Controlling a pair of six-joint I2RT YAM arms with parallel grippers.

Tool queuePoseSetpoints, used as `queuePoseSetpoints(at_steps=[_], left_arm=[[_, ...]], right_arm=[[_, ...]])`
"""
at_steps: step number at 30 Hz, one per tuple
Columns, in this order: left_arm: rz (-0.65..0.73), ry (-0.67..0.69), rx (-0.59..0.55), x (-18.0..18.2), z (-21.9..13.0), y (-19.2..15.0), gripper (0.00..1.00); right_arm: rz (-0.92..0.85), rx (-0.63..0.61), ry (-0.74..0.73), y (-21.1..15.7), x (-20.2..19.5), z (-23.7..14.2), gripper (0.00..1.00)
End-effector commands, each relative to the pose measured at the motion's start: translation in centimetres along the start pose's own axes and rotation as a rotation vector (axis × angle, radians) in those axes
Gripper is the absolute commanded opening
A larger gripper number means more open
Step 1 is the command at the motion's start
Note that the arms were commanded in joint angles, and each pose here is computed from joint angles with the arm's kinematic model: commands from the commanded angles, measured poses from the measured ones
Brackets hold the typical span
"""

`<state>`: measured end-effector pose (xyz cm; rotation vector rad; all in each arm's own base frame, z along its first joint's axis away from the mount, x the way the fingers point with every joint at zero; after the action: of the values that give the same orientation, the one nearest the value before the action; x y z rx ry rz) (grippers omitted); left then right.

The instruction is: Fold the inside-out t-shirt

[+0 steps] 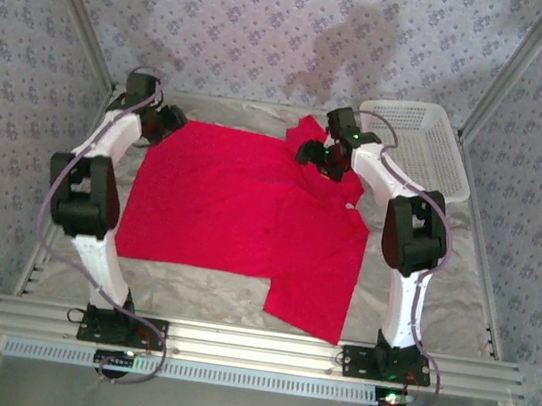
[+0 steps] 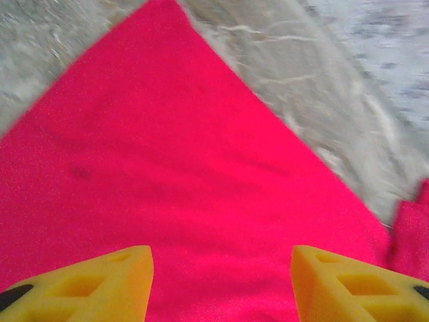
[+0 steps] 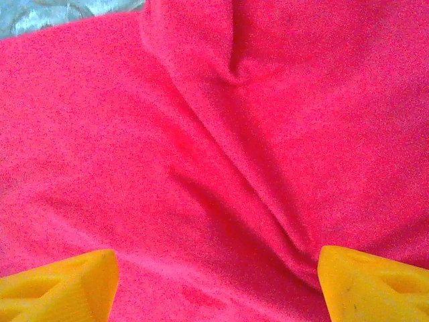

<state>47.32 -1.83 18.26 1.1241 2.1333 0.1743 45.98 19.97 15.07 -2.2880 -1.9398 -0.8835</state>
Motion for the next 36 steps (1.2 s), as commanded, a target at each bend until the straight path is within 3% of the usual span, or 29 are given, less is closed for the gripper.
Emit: queuePoseSetpoints(at_steps=[1,7,12,19,23,28,33,36], left_arm=[[-0.057,-0.082,-0.008,1.7,1.6,-2.1,0.56],[-0.150,-0.055,0.075,6.5,4.9,-3.1,0.56],[-0.293,0.035,0.134,12.4,6.9,-2.8,0.56],[-0.343,0.118,0.050,16.5,6.0,-0.4,0.56],[-0.309,0.106,0.007,15.1,5.7,1.2,0.56],[-0.152,0.043,0.005,9.1,4.0,2.0,0.57],[0.010,0.026,0.040,3.7,1.5,-1.0,0.57],[0.032,-0.004,0.074,2.7,1.4,-3.5,0.58]], right_arm=[[-0.019,0.012,-0.069,0.0,-0.8,2.9,0.80],[0.044,-0.033,-0.028,3.3,-0.3,7.2,0.80],[0.176,0.003,-0.155,4.5,-2.7,10.8,0.80],[0.238,-0.084,-0.142,7.1,-3.5,13.0,0.76],[0.228,-0.178,-0.084,9.9,-2.7,11.8,0.76],[0.152,-0.169,0.139,12.1,1.6,7.0,0.78],[0.066,-0.098,0.160,8.5,3.4,2.4,0.79],[0.066,-0.056,0.146,5.3,2.6,1.7,0.80]])
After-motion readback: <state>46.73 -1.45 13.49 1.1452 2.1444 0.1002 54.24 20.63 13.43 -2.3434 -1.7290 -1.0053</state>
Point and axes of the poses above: each hand's point on the last joint's axis, 136 mm out from that joint toward the fingers, its own z axis out along the fingers, its own x axis along the line the jaws close on, y = z × x, the point moved 5 cm from there along -z, back along the fingers, and after that the axes turned 1 degree about z, right-handed, at the moved point
